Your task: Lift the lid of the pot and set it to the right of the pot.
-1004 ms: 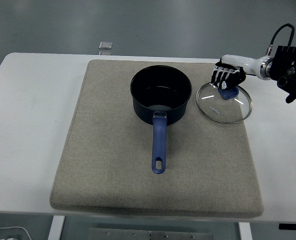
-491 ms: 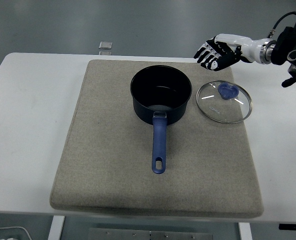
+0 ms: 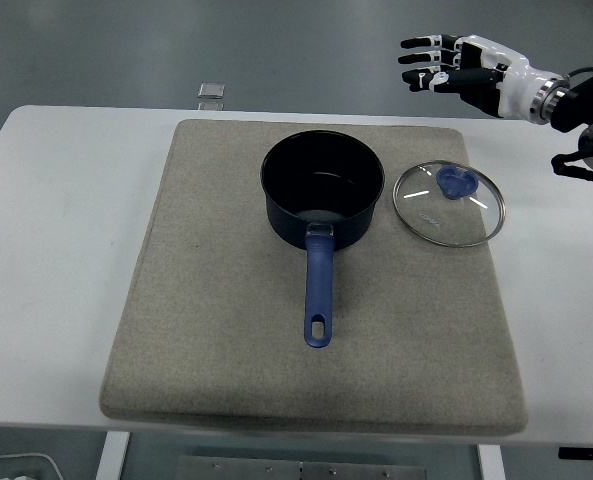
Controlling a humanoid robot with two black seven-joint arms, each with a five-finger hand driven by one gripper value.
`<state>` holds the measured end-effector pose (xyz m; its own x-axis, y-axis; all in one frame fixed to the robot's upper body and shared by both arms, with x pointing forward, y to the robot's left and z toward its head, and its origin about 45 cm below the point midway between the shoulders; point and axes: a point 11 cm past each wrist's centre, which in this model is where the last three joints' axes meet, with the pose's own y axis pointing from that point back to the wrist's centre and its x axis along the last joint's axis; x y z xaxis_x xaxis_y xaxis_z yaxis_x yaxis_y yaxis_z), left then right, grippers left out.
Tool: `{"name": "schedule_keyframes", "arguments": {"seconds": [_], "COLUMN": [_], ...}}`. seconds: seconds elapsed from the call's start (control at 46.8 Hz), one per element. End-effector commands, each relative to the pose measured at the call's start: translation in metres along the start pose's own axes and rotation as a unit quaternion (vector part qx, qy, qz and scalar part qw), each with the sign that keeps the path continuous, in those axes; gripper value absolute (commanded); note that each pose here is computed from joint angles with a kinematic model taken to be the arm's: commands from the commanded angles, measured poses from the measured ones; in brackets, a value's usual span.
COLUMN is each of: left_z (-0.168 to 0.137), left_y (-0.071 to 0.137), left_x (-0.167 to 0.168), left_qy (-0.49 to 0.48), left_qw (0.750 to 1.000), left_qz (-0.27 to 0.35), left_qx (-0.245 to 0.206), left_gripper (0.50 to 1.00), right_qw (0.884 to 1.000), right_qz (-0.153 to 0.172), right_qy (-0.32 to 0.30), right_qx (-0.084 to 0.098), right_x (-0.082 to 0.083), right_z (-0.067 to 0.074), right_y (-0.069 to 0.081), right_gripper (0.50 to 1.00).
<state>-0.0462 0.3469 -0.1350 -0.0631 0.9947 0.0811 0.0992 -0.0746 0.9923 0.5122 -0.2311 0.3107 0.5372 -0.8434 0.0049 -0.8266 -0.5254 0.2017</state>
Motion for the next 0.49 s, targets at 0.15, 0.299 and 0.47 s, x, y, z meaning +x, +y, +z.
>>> {"name": "schedule_keyframes", "arguments": {"seconds": [0.15,0.299,0.47], "left_z": [0.000,0.000,0.000], "left_y": [0.000,0.000,0.000], "left_x": [0.000,0.000,0.000], "left_qy": [0.000,0.000,0.000], "left_qw": [1.000,1.000,1.000], "left_qz": [0.000,0.000,0.000], "left_qx": [0.000,0.000,0.000], "left_gripper": [1.000,1.000,1.000], "right_qw": [0.990,0.980,0.964], "right_qz": [0.022,0.020,0.017], "right_qy": [-0.131,-0.190,-0.260], "right_qx": [0.039,0.049,0.057], "right_x": [0.004,-0.001,0.000], "right_z": [0.011,0.023,0.029], "right_y": [-0.002,-0.003,-0.002], "right_gripper": [0.825,0.878,0.899]}}
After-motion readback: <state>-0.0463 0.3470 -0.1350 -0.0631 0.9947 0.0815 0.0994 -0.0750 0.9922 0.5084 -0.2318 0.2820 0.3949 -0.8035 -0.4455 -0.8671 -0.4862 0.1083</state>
